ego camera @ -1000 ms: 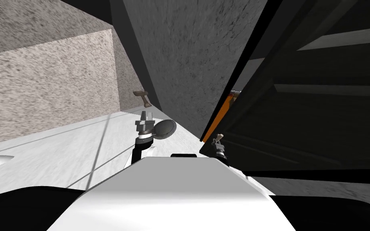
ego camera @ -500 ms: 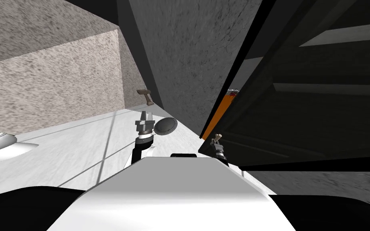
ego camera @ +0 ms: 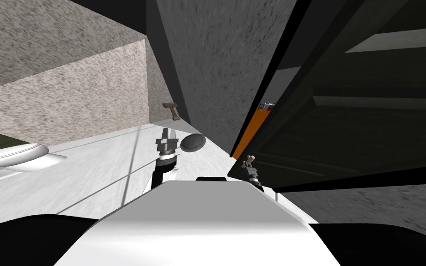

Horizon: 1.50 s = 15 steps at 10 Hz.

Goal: Pull the door open

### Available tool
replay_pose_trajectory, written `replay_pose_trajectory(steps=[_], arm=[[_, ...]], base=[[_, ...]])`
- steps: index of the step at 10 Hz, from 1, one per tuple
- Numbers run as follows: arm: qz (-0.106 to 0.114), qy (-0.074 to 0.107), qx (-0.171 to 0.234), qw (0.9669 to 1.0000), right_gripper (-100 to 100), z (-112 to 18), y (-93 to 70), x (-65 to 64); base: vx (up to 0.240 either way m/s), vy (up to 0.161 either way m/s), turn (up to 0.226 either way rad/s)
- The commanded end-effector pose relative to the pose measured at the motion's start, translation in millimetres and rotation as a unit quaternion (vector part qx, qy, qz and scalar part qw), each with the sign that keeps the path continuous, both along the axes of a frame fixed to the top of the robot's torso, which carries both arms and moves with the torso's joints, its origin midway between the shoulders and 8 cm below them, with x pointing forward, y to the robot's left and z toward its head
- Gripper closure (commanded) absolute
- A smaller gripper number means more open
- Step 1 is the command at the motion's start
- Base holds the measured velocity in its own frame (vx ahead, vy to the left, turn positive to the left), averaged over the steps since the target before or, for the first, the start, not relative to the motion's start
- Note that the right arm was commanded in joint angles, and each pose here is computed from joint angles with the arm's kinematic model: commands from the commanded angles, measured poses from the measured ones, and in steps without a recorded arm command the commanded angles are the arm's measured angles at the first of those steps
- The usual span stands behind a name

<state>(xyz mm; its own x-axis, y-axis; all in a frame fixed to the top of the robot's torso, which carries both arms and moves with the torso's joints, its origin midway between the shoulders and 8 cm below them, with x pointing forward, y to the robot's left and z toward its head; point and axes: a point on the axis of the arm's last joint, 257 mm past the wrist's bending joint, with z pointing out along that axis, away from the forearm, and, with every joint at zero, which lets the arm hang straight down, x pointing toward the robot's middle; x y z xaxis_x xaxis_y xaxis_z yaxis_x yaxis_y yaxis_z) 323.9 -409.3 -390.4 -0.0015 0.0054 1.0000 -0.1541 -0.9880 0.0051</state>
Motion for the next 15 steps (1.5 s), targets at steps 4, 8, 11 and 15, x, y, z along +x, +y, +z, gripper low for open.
replay_pose_trajectory(steps=[4,8,11,15], arm=[[0.031,0.001,0.002,0.9995,100,-1.4,5.6,-18.2],[0.046,0.002,0.002,0.9989,100,-1.9,7.7,-27.0],[0.059,0.001,0.002,0.9983,100,-1.6,7.7,-34.3],[0.075,0.001,0.002,0.9971,100,-1.2,7.8,-43.9]], base=[[-0.205,-0.03,0.104],[-0.149,-0.024,0.083],[-0.219,-0.047,0.137],[-0.2,-0.036,0.111]])
